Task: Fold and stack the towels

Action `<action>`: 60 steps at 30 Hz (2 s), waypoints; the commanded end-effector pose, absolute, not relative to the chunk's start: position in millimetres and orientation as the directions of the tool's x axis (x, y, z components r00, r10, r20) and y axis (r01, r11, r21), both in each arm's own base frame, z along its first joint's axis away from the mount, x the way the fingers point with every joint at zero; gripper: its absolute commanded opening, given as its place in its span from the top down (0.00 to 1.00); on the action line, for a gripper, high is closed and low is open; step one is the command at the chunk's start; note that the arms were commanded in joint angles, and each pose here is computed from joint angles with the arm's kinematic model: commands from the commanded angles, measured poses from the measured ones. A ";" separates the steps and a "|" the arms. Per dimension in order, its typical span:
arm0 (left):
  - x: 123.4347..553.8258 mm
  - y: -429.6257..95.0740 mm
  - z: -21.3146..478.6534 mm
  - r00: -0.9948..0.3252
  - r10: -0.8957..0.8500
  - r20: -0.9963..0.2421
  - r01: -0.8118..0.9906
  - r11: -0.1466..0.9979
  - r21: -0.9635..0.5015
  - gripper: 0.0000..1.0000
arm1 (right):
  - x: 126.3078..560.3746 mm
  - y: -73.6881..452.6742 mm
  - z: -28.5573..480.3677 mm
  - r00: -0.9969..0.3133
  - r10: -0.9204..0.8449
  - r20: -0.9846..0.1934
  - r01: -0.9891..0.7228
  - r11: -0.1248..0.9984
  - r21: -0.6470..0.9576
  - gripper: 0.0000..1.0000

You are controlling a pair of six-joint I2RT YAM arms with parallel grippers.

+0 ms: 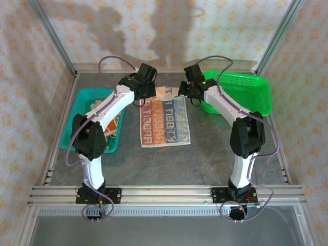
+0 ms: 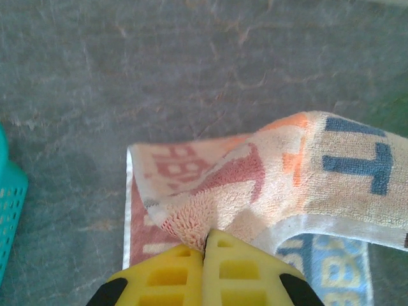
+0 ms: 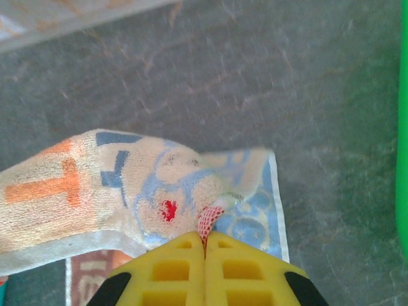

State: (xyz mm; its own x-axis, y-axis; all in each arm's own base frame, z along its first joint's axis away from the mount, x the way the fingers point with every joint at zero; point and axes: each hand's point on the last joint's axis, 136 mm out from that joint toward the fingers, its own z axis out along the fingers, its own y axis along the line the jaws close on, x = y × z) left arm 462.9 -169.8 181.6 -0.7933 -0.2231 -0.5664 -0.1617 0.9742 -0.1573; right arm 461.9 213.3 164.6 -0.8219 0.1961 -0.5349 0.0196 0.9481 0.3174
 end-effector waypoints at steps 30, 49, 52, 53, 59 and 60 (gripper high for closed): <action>321.1 -181.9 110.4 -0.838 -0.409 -0.362 -0.289 0.894 -0.342 1.00 | 326.7 198.1 112.5 -0.906 0.208 -0.369 0.064 0.929 0.365 1.00; 288.2 -169.3 102.0 -0.854 -0.403 -0.329 -0.288 0.893 -0.346 1.00 | 287.8 191.9 100.3 -0.925 0.201 -0.324 0.075 0.929 0.363 1.00; 282.8 -171.2 93.2 -0.862 -0.402 -0.309 -0.291 0.891 -0.348 1.00 | 284.7 189.4 89.4 -0.928 0.202 -0.313 0.084 0.932 0.353 1.00; 281.4 -171.4 90.2 -0.864 -0.402 -0.304 -0.293 0.892 -0.345 1.00 | 283.9 189.9 86.2 -0.931 0.199 -0.307 0.083 0.932 0.352 1.00; 273.0 -171.6 69.6 -0.876 -0.399 -0.272 -0.307 0.894 -0.326 1.00 | 278.2 187.9 67.5 -0.939 0.196 -0.282 0.096 0.938 0.332 1.00; 272.8 -171.3 67.5 -0.876 -0.399 -0.271 -0.308 0.895 -0.324 1.00 | 276.5 187.5 64.6 -0.941 0.193 -0.276 0.097 0.940 0.328 1.00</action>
State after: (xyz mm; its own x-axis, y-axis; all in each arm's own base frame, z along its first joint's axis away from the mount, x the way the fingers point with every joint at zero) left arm 273.8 -171.6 75.3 -0.8788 -0.3883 -0.2773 -0.2931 0.8979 -0.3286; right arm 279.6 188.2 74.6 -0.9396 0.1889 -0.2853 0.0851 0.9366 0.3398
